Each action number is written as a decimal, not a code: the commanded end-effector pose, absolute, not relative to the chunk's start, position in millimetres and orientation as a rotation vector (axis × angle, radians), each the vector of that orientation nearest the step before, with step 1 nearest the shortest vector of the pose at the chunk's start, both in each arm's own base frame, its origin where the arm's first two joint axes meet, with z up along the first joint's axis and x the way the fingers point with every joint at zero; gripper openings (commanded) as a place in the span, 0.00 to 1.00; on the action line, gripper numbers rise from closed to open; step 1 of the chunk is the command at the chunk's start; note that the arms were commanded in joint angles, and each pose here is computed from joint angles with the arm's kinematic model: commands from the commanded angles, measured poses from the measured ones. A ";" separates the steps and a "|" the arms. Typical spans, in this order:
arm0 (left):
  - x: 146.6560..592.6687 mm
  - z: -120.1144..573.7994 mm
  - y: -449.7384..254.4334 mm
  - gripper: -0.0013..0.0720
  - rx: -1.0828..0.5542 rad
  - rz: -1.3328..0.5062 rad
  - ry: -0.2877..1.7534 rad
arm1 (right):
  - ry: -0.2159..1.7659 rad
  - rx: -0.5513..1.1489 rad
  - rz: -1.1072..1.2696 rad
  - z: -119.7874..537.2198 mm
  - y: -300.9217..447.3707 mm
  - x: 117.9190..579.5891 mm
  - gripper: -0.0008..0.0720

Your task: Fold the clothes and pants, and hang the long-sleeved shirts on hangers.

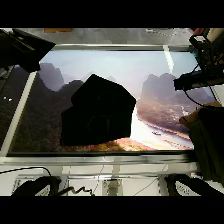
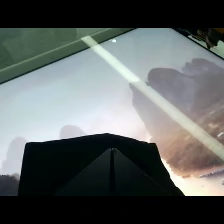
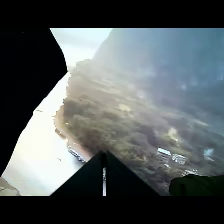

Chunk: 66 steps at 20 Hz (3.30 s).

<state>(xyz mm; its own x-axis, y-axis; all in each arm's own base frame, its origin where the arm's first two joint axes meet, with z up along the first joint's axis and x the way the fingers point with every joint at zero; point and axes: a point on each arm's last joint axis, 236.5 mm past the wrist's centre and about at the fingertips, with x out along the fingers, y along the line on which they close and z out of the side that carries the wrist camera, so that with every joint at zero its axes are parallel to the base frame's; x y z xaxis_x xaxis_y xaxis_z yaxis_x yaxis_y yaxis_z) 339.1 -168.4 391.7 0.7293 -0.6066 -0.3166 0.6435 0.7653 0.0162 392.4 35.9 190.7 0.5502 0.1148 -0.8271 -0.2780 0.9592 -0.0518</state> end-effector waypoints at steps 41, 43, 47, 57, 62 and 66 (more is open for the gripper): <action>340.4 116.6 29.8 0.03 -0.167 -0.255 1.230 | 1.458 0.502 0.577 -115.4 224.1 294.7 0.62; 313.0 78.0 45.0 0.06 -0.268 -0.209 1.323 | 1.463 0.513 0.582 -113.5 227.1 297.5 0.52; 259.7 11.6 54.4 0.67 -0.447 -0.147 1.463 | 1.504 0.483 0.623 -112.9 227.4 284.8 0.28; 220.8 -86.5 -12.1 0.67 -0.640 -0.319 1.428 | 1.518 0.485 0.636 -111.5 228.6 280.7 0.05; 221.8 -112.5 -10.6 0.63 -0.672 -0.224 1.383 | 1.513 0.484 0.632 -111.9 228.3 282.2 0.05; 225.3 -121.8 -6.4 0.49 -0.680 -0.185 1.371 | 1.512 0.485 0.632 -111.9 228.3 282.3 0.05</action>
